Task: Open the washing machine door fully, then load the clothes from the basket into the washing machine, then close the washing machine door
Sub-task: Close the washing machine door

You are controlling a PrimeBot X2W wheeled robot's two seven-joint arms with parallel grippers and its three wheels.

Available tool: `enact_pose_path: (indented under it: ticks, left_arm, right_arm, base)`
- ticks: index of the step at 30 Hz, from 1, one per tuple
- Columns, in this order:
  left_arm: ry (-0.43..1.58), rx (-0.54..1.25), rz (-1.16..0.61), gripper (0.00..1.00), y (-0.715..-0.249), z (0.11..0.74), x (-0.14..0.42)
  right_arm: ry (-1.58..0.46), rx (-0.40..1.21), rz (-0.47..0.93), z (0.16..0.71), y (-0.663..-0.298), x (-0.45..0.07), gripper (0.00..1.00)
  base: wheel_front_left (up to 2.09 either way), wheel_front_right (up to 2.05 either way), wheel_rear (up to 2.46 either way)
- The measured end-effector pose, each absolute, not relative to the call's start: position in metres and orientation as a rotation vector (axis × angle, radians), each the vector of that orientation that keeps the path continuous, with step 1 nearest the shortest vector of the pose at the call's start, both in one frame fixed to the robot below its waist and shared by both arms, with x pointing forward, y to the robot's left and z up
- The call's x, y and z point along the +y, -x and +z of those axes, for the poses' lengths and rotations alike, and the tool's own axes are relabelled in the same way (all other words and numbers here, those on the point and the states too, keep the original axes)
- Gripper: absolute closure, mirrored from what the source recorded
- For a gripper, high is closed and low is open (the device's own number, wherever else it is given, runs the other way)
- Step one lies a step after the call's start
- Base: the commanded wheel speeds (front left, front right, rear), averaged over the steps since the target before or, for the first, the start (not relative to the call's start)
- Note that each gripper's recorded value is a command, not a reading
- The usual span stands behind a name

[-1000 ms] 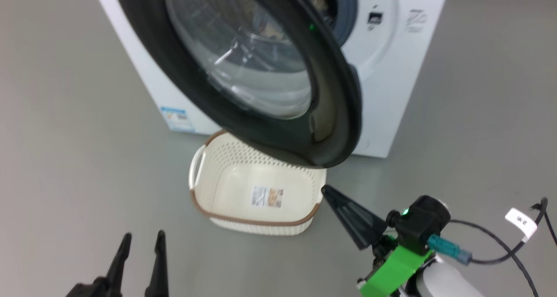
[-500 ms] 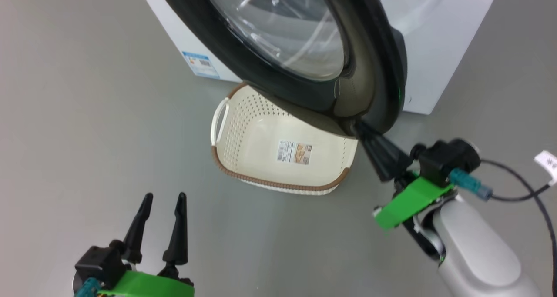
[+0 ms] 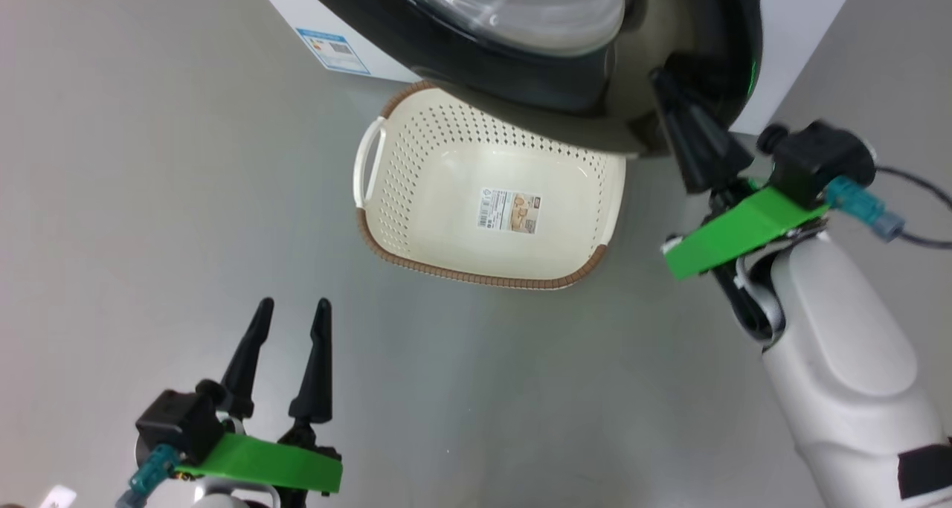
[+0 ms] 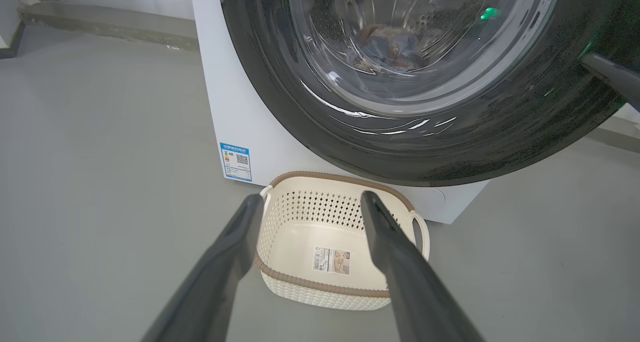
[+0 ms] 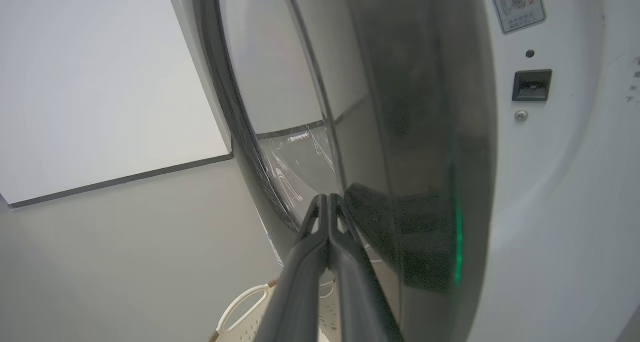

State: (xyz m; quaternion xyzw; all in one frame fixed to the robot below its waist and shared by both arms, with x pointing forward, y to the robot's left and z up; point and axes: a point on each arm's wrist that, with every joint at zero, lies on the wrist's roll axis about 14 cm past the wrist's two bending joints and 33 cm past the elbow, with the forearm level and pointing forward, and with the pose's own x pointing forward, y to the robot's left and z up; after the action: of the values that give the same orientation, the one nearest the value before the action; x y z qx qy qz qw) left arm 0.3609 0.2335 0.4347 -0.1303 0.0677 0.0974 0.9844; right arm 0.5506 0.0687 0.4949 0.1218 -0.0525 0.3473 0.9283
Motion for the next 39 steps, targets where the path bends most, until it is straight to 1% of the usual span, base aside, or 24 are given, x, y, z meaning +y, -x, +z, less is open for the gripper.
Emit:
enact_pose_path:
  ticks: [3,10,11,21,31,39]
  left_arm:
    - [0.257,0.139,0.181,0.00,-0.370,0.433,0.232]
    - [0.242,0.141,0.143,0.00,-0.395,0.427,0.227]
    - [0.238,0.139,0.132,0.00,-0.403,0.426,0.226]
    - [0.250,0.164,0.094,0.00,-0.433,0.406,0.217]
    - [0.266,0.181,0.063,0.00,-0.444,0.394,0.207]
    - [0.274,0.157,0.055,0.00,-0.447,0.402,0.204]
  right_arm:
    - [-0.287,-0.125,0.667,0.500,-0.567,0.061,1.00]
    - [-0.259,-0.177,0.627,0.511,-0.611,0.048,1.00]
    - [-0.249,-0.190,0.622,0.512,-0.623,0.046,1.00]
    - [-0.283,-0.226,0.574,0.514,-0.673,0.033,1.00]
    - [-0.312,-0.225,0.580,0.511,-0.681,0.037,1.00]
    - [-0.310,-0.225,0.575,0.521,-0.675,0.030,1.00]
  base:
    - [0.00,0.00,0.00]
    - [0.00,0.00,0.00]
    - [0.00,0.00,0.00]
    - [0.00,0.00,0.00]
    - [0.00,0.00,0.00]
    - [0.00,0.00,0.00]
